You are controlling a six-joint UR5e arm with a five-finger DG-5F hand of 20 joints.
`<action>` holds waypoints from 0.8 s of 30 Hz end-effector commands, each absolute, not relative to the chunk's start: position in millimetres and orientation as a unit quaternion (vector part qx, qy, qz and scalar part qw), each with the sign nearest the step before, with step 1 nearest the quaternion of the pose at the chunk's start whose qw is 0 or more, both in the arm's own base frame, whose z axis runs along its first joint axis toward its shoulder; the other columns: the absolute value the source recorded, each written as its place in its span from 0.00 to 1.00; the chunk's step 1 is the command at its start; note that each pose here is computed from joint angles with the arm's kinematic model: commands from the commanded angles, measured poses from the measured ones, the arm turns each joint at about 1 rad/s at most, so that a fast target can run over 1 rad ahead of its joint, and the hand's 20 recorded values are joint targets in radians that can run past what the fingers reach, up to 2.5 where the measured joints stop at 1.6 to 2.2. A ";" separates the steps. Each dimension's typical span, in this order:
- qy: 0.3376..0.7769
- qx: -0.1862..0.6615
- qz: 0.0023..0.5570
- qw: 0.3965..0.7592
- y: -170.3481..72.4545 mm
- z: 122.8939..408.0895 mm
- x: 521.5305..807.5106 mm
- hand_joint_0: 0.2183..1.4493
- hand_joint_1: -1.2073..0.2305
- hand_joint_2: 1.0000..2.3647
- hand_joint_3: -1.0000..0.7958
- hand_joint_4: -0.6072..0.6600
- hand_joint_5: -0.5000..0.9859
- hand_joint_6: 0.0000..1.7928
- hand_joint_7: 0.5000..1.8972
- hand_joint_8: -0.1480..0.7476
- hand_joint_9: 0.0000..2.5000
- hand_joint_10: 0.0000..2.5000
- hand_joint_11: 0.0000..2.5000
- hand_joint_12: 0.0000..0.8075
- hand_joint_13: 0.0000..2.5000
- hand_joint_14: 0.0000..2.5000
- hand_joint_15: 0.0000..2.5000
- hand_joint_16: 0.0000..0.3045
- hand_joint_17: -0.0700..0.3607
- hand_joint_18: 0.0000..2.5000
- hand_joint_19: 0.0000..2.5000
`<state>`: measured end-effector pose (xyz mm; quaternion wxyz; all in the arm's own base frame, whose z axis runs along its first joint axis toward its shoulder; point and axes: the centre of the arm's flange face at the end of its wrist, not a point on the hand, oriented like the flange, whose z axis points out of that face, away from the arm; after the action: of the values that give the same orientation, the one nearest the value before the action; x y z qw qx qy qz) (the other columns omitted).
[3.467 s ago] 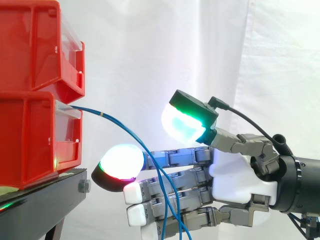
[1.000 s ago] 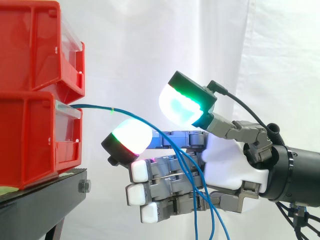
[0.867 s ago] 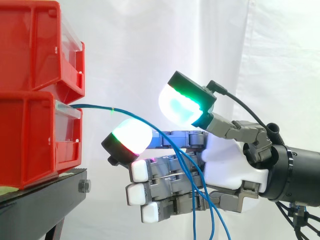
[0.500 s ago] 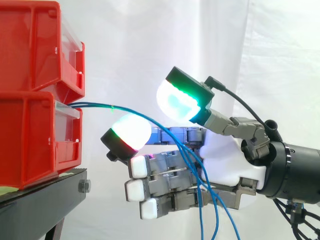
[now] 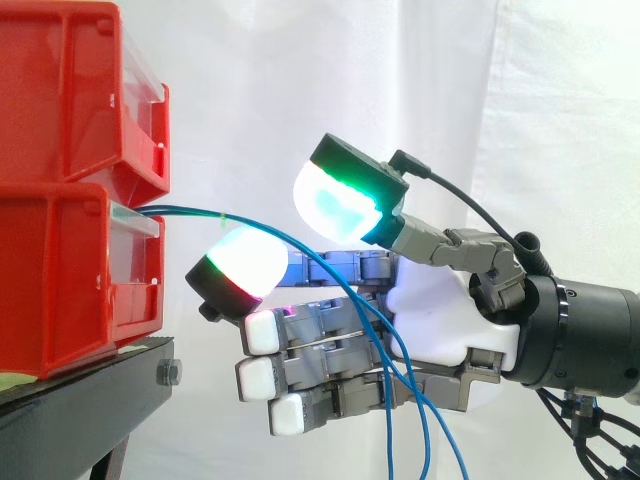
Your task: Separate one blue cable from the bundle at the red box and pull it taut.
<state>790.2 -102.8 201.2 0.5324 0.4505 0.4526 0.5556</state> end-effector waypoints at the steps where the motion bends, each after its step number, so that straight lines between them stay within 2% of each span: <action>1: 0.454 0.449 0.556 0.532 -102.2 202.2 790.7 0.32 0.41 0.01 0.39 0.61 0.23 0.39 0.40 0.52 0.31 0.01 0.23 0.45 0.31 0.01 0.18 0.16 0.42 0.27 0.24; 8: 0.453 0.449 0.556 0.533 -101.1 203.6 791.6 0.31 0.39 0.01 0.41 0.60 0.22 0.40 0.39 0.52 0.31 0.00 0.24 0.45 0.31 0.01 0.18 0.16 0.42 0.27 0.24; 11: 0.452 0.450 0.556 0.533 -101.2 203.5 791.5 0.30 0.39 0.01 0.39 0.61 0.22 0.43 0.34 0.52 0.31 0.00 0.24 0.45 0.31 0.01 0.18 0.16 0.42 0.27 0.24; 24: 0.451 0.450 0.556 0.533 -101.4 204.2 791.9 0.28 0.41 0.00 0.32 0.62 0.22 0.47 0.35 0.54 0.32 0.00 0.24 0.47 0.32 0.01 0.18 0.16 0.42 0.28 0.25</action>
<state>791.6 -101.4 203.5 0.5331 0.4502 0.4519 0.5558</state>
